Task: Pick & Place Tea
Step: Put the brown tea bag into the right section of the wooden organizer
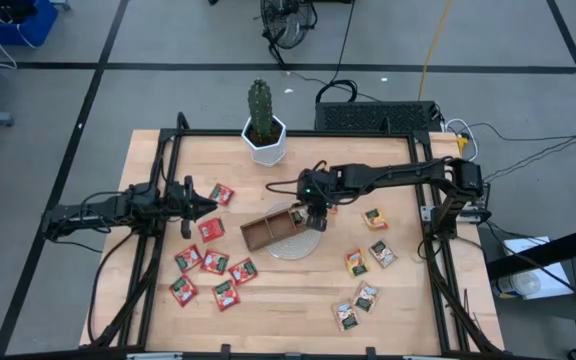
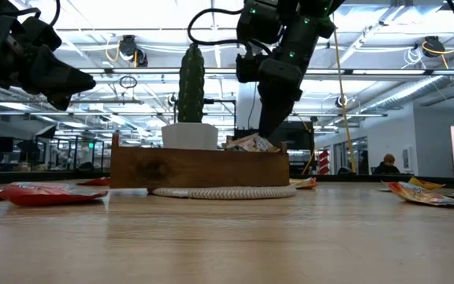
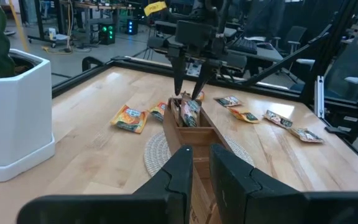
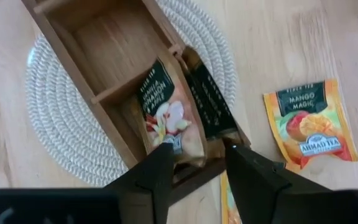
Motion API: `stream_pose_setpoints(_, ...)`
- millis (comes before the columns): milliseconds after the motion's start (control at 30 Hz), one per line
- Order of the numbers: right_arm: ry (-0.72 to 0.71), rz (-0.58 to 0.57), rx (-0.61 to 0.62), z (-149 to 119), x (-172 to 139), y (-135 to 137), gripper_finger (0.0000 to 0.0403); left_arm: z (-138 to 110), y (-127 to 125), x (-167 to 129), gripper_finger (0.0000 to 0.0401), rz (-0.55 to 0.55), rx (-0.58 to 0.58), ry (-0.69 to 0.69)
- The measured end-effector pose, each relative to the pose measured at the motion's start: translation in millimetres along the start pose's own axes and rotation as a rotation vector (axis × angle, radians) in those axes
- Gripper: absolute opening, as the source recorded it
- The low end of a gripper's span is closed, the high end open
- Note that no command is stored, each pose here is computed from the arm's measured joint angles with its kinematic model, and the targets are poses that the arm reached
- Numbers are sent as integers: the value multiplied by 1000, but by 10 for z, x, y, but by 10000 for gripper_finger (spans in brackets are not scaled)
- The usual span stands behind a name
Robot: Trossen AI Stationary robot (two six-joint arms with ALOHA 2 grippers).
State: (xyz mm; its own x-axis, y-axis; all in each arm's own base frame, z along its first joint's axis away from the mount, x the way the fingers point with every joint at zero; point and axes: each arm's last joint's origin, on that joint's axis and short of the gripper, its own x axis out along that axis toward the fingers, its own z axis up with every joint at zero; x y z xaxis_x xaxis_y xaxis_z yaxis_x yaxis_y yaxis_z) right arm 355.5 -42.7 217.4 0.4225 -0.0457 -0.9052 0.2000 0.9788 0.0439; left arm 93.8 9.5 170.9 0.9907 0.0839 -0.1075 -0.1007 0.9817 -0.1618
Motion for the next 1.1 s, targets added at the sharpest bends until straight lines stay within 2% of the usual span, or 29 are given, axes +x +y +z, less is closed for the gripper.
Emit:
stream_pose_setpoints(200, -35, 76, 3, 39, -2, 8, 92, 0, 0, 0, 58, 0, 0, 0)
stream_pose_setpoints(467, -12, 77, 4, 16, -1, 6, 6, -1, 0, 0, 58, 0, 0, 0)
stream_pose_setpoints(800, -53, 75, -9, 15, -141, 156, 1, 0, 0, 0, 58, 0, 0, 0)
stream_pose_setpoints(967, -124, -6, -32, -6, -343, 353, 0, -1, 0, 0, 58, 0, 0, 0)
stream_pose_setpoints(1100, -258, -135, -76, -80, -429, 594, 0, -1, 0, 0, 58, 1, 0, 1)
